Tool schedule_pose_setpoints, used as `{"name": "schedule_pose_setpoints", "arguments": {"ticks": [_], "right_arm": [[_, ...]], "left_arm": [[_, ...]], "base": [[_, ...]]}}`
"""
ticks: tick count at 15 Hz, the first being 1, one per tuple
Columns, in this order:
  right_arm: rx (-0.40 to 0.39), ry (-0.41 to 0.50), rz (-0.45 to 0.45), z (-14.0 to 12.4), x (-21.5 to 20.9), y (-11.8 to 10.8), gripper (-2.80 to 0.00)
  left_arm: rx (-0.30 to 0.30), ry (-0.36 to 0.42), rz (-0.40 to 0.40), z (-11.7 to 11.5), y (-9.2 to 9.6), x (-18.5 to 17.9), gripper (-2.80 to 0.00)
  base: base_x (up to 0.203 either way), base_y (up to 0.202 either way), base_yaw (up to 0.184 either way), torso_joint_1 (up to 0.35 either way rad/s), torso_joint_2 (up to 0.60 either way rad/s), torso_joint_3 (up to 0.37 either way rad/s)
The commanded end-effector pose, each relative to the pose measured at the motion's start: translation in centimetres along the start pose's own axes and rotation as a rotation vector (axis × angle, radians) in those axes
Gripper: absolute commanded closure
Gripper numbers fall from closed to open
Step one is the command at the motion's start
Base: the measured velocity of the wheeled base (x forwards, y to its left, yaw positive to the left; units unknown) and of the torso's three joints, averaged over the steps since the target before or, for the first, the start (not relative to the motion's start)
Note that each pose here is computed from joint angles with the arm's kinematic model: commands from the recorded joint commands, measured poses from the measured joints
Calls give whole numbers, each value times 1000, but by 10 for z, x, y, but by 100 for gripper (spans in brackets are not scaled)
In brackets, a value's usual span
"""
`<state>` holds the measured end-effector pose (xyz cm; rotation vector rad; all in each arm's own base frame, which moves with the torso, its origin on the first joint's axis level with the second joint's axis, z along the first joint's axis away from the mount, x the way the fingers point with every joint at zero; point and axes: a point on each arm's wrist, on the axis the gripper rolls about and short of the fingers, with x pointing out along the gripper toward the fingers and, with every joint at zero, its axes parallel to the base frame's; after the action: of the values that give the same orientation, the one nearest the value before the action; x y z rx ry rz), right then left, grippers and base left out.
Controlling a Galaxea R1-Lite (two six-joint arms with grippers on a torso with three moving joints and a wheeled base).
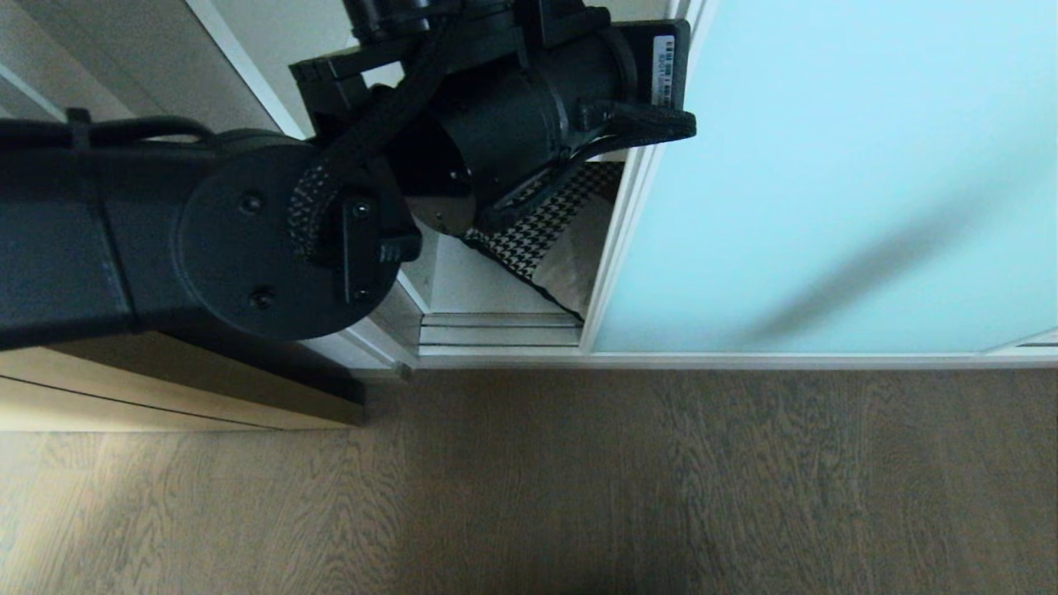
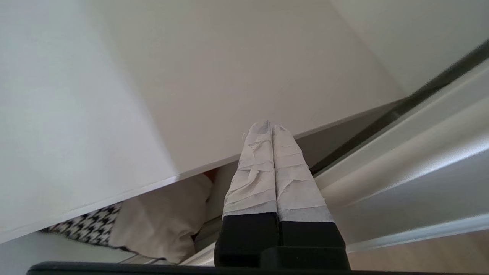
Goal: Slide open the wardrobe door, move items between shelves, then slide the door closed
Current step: Open the door
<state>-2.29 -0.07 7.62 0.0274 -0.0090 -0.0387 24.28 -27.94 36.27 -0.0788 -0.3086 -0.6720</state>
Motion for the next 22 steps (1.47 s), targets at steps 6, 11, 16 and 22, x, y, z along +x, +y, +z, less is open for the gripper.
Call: {"name": "schedule_pose_setpoints", "arguments": {"ticks": [6,11,16,22], "right_arm": [[0,1,0,0,0,0,0],[0,1,0,0,0,0,0],[0,1,0,0,0,0,0],[0,1,-1,0,0,0,0]], "left_arm": [[-12,-1,-65,-22,-35,25,0],[-4,8,-117,-48,-65,43,0],[-6,37,-164,-65,-84,44,0],[-28,28,-221,-85,-114,43,0]], "base": [[0,0,0,0,0,0],[0,0,0,0,0,0],[0,0,0,0,0,0],[0,0,0,0,0,0]]}}
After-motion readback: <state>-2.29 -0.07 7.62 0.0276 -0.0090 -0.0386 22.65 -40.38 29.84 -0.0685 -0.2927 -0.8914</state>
